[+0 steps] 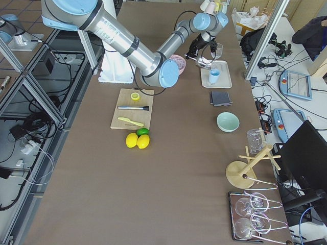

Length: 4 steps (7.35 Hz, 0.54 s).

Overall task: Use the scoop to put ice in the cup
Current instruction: 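Tilt the scoop over the light-blue cup with the right gripper, pouring ice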

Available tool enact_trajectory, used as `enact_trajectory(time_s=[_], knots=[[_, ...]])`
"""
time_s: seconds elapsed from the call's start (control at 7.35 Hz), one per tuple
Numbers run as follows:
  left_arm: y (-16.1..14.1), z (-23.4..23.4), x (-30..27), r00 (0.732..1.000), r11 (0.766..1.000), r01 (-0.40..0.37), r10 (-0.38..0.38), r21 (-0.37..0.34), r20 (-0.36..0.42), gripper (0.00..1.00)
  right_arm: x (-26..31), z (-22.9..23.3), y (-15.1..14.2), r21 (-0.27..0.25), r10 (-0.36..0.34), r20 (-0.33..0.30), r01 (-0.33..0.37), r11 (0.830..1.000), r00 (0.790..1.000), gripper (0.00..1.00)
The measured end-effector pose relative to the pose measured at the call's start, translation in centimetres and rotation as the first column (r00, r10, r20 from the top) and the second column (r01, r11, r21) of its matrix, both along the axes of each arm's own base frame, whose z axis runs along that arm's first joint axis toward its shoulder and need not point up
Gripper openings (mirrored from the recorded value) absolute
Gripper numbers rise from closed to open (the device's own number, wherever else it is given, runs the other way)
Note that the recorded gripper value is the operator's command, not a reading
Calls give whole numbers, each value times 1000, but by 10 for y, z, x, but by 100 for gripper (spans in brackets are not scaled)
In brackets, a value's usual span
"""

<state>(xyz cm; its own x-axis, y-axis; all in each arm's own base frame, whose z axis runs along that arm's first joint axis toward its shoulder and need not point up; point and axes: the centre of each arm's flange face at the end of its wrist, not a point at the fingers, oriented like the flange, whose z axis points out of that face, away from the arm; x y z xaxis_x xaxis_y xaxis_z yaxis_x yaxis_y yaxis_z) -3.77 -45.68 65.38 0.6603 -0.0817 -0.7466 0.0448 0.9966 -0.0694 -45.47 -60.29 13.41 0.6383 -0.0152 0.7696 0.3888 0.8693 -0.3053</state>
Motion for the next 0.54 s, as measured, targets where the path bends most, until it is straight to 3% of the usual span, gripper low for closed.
enact_trajectory(time_s=[0.54], knots=[[0,5,4,1000,1000,-9,9,-9,3,98,0,1,0,-1,0,0,0,1000,1000,0]])
